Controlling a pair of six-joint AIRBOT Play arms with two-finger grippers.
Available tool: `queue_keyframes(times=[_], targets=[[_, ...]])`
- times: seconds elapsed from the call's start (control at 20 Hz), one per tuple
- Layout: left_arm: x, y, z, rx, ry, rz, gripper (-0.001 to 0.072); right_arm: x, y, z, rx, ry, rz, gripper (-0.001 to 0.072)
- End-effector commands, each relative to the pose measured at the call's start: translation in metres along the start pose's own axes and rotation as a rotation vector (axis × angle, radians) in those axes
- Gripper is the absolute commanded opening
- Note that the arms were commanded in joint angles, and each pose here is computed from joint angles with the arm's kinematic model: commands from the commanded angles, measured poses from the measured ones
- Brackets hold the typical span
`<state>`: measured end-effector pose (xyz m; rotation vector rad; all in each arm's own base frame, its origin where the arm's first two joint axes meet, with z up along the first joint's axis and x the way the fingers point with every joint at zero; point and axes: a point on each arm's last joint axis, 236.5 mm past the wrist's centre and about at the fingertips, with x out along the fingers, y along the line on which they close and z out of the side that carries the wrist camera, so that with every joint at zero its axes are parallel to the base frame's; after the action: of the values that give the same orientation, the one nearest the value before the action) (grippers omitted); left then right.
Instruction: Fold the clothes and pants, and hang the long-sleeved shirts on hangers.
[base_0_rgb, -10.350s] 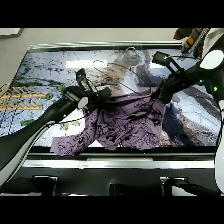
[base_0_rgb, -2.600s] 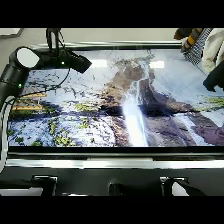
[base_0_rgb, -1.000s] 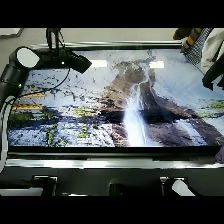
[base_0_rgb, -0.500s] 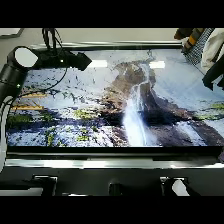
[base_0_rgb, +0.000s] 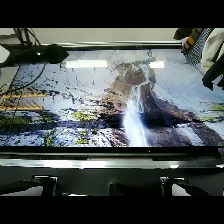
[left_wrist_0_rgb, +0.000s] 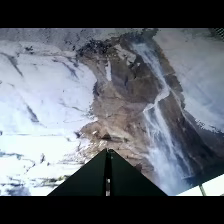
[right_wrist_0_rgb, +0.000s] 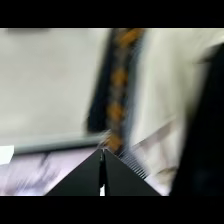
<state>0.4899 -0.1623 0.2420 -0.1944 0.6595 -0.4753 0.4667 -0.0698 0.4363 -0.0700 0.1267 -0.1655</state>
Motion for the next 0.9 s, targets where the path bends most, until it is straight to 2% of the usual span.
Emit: queue_keyframes(times=[0.0,0.1,0.25,0.4,0.55,0.85], targets=[[-0.031,0.049,-0.036,0.058,0.166,0.191,0.0025,0.02,0.161,-0.104,-0.25,0.313,0.382,0.0041],[-0.041,0.08,-0.054,0.084,0.222,0.319,0.0024,0.016,0.202,-0.158,-0.301,0.483,0.472,0.0041],[-0.047,0.124,-0.098,0.051,0.282,0.485,0.0025,-0.003,0.223,-0.25,-0.34,0.809,0.566,0.004],[-0.04,0.133,-0.121,0.062,0.275,0.498,0.0027,-0.017,0.216,-0.305,-0.367,0.971,0.569,0.004],[-0.036,0.133,-0.113,0.072,0.24,0.495,0.0027,-0.022,0.214,-0.328,-0.376,1.029,0.572,0.0041],[-0.035,0.133,-0.111,0.075,0.229,0.493,0.0027,-0.021,0.215,-0.328,-0.375,1.026,0.573,0.0042]])
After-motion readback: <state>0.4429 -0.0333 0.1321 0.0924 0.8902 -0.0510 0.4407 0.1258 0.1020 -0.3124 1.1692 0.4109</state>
